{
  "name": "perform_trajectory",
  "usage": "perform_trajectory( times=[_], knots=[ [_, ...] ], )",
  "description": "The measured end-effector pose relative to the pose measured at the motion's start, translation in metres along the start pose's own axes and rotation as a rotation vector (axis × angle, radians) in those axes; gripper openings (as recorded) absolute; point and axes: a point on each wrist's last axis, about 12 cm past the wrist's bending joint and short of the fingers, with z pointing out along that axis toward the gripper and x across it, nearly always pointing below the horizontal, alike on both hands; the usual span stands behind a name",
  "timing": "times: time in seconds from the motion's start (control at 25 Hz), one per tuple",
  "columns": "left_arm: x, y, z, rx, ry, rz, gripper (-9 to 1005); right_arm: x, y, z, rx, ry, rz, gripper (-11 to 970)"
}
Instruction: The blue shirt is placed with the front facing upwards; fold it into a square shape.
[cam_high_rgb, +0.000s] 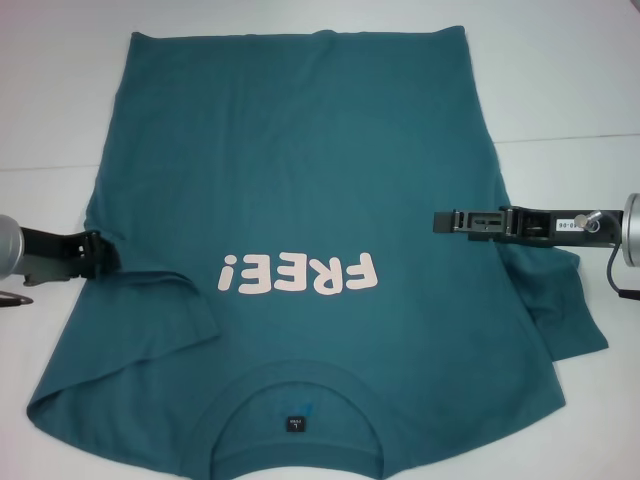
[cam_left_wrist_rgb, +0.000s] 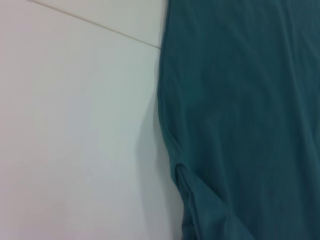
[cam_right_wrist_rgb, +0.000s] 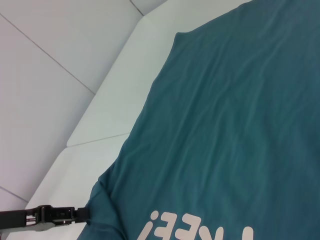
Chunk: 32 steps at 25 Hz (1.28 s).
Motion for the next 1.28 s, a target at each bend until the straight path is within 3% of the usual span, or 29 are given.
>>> perform_trajectory(
  times=[0.4, 0.56, 1.04, 1.28],
  knots=[
    [-0.002, -0.001, -0.001, 0.006, -0.008, -0.007, 116, -0.001, 0.000, 0.000, -0.001, -0.001, -0.001, 914],
    [-0.007, -0.007, -0.001, 0.019, -0.012, -0.001, 5, -0.001, 0.000, 0.000, -0.001, -0.002, -0.001, 914],
    [-0.020, -0.044, 0.003, 0.063, -0.025, 0.064, 4, 0.002, -0.002, -0.001, 0.009, -0.001, 0.004, 914],
    [-0.021, -0.043, 0.003, 0.076, -0.040, 0.029, 30, 0.003, -0.003, 0.000, 0.012, 0.001, 0.005, 914]
  ],
)
